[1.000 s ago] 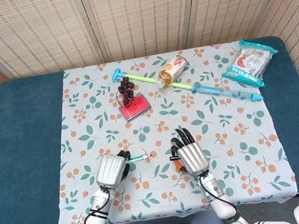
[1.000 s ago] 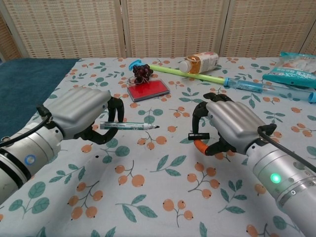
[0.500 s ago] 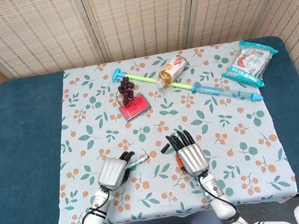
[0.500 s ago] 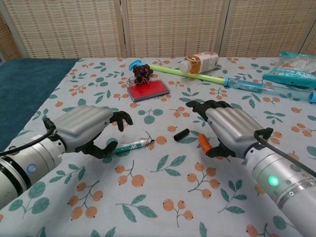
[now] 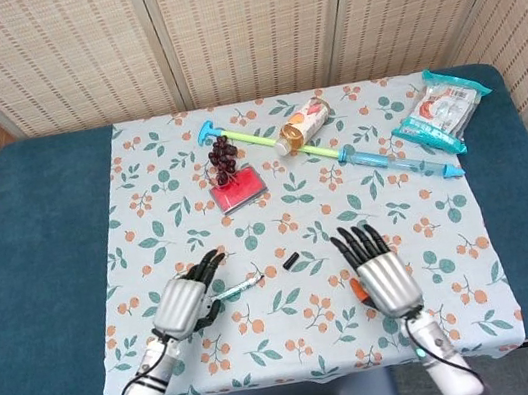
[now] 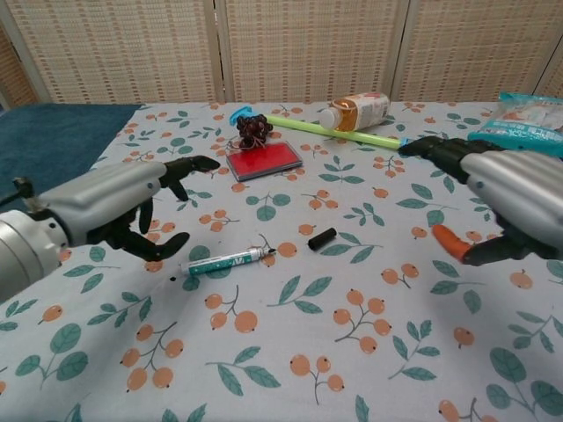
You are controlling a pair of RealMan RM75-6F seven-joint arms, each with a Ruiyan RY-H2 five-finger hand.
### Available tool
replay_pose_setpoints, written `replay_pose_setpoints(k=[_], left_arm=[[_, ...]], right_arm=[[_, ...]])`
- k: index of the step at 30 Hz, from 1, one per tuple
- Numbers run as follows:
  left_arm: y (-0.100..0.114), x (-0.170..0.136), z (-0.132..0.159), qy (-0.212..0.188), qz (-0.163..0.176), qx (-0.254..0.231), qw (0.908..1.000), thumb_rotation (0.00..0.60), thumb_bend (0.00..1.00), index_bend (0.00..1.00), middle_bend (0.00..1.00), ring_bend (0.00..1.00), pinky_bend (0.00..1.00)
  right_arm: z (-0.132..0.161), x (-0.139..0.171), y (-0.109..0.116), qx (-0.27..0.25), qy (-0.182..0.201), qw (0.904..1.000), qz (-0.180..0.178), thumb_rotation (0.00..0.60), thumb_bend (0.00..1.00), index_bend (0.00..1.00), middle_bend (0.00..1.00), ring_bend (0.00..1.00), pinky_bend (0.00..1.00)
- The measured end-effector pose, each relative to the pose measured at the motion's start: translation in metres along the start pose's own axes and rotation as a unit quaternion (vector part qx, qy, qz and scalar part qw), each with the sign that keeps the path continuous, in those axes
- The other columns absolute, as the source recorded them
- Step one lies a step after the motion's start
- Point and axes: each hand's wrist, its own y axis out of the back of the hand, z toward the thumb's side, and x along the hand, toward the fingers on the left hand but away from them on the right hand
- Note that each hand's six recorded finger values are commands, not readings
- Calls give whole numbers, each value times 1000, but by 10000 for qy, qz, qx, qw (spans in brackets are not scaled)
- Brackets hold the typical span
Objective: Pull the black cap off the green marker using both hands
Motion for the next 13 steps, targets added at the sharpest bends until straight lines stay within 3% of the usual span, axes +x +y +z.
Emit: replay_pose_setpoints(k=[5, 9, 13], left_arm=[[42, -63, -57, 342, 543, -148, 9978, 600, 422, 5, 0, 0, 103], [62, -116, -100, 1004, 1224, -146, 9873, 600, 403, 7, 0, 0, 99], [74, -147, -123, 1219, 1513, -326, 9804, 600, 404, 0, 0, 0, 99]], right_arm=[[-84, 66, 48, 649, -834, 9938, -342, 600, 306, 0, 0, 0, 0], [-125, 108, 75, 475, -1476, 9841, -863, 600, 270, 0, 0, 0, 0], [-151, 138, 88, 384, -1726, 9801, -899, 600, 252, 0, 0, 0, 0]])
